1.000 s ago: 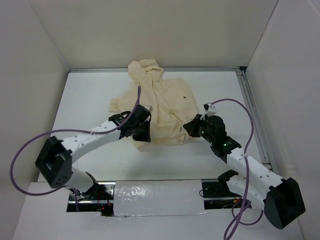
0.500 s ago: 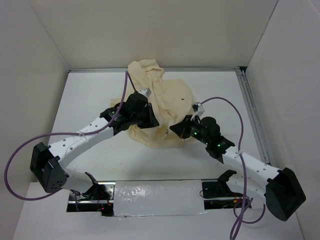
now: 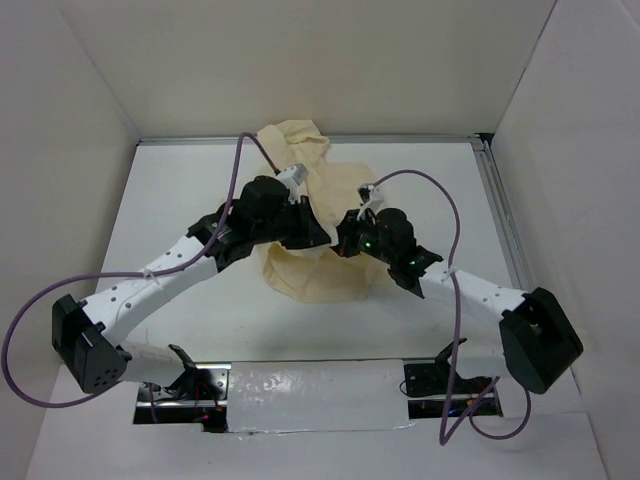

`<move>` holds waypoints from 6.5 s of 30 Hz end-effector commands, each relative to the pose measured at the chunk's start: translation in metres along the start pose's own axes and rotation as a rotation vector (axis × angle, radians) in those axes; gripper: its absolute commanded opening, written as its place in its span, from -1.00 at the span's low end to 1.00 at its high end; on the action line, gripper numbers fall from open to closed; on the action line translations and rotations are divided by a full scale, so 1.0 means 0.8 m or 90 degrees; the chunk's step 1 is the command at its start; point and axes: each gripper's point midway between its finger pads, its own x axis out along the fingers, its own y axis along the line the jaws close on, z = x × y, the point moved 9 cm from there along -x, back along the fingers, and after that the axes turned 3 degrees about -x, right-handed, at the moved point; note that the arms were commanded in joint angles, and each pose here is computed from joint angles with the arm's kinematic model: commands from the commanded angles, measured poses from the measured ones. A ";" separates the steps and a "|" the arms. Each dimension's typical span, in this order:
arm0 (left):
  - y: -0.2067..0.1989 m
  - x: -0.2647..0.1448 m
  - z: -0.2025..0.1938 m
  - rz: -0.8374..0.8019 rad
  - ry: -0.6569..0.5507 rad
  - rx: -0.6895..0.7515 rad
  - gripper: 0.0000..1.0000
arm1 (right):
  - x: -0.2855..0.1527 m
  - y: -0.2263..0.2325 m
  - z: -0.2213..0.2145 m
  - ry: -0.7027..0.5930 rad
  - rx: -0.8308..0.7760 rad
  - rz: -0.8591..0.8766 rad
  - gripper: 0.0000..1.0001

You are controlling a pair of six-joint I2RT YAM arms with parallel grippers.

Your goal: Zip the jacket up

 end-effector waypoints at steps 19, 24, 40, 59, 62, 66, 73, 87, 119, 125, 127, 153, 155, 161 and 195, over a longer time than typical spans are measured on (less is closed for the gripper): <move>0.025 -0.035 -0.031 0.041 0.027 -0.020 -1.00 | -0.029 -0.058 -0.017 0.001 0.001 -0.250 -1.00; 0.058 0.001 -0.056 0.102 0.069 -0.063 -1.00 | -0.069 -0.038 -0.035 -0.009 0.013 -0.158 -1.00; 0.025 -0.016 -0.036 -0.060 -0.082 -0.052 -1.00 | -0.107 0.032 -0.024 -0.054 0.112 0.140 -1.00; 0.023 -0.020 -0.045 -0.136 -0.132 0.064 -1.00 | -0.101 0.037 -0.002 -0.083 0.163 0.115 -1.00; 0.023 -0.020 -0.047 -0.147 -0.140 0.081 -1.00 | -0.099 0.038 0.002 -0.075 0.161 0.105 -1.00; 0.026 -0.020 -0.049 -0.144 -0.147 0.089 -1.00 | -0.099 0.040 0.002 -0.066 0.161 0.122 -1.00; 0.026 -0.018 -0.048 -0.133 -0.148 0.082 -1.00 | -0.099 0.040 0.001 -0.053 0.158 0.123 -1.00; 0.030 -0.014 -0.050 -0.125 -0.141 0.086 -1.00 | -0.103 0.041 0.002 -0.058 0.159 0.133 -1.00; 0.032 -0.014 -0.060 -0.150 -0.116 0.090 -1.00 | -0.101 0.037 0.009 -0.085 0.165 0.128 -1.00; 0.028 -0.020 -0.057 -0.153 -0.127 0.084 -1.00 | -0.098 0.034 0.003 -0.059 0.155 0.121 -1.00; 0.026 -0.021 -0.055 -0.152 -0.132 0.082 -1.00 | -0.100 0.034 0.001 -0.055 0.156 0.125 -1.00; 0.029 -0.021 -0.058 -0.151 -0.124 0.082 -1.00 | -0.100 0.039 0.007 -0.074 0.159 0.148 -1.00; 0.030 -0.020 -0.058 -0.148 -0.122 0.082 -1.00 | -0.100 0.040 0.008 -0.076 0.159 0.152 -1.00; 0.032 -0.017 -0.061 -0.143 -0.113 0.078 -1.00 | -0.101 0.040 0.007 -0.080 0.170 0.155 -1.00; 0.030 -0.021 -0.058 -0.150 -0.131 0.086 -1.00 | -0.105 0.035 0.005 -0.047 0.184 0.185 -1.00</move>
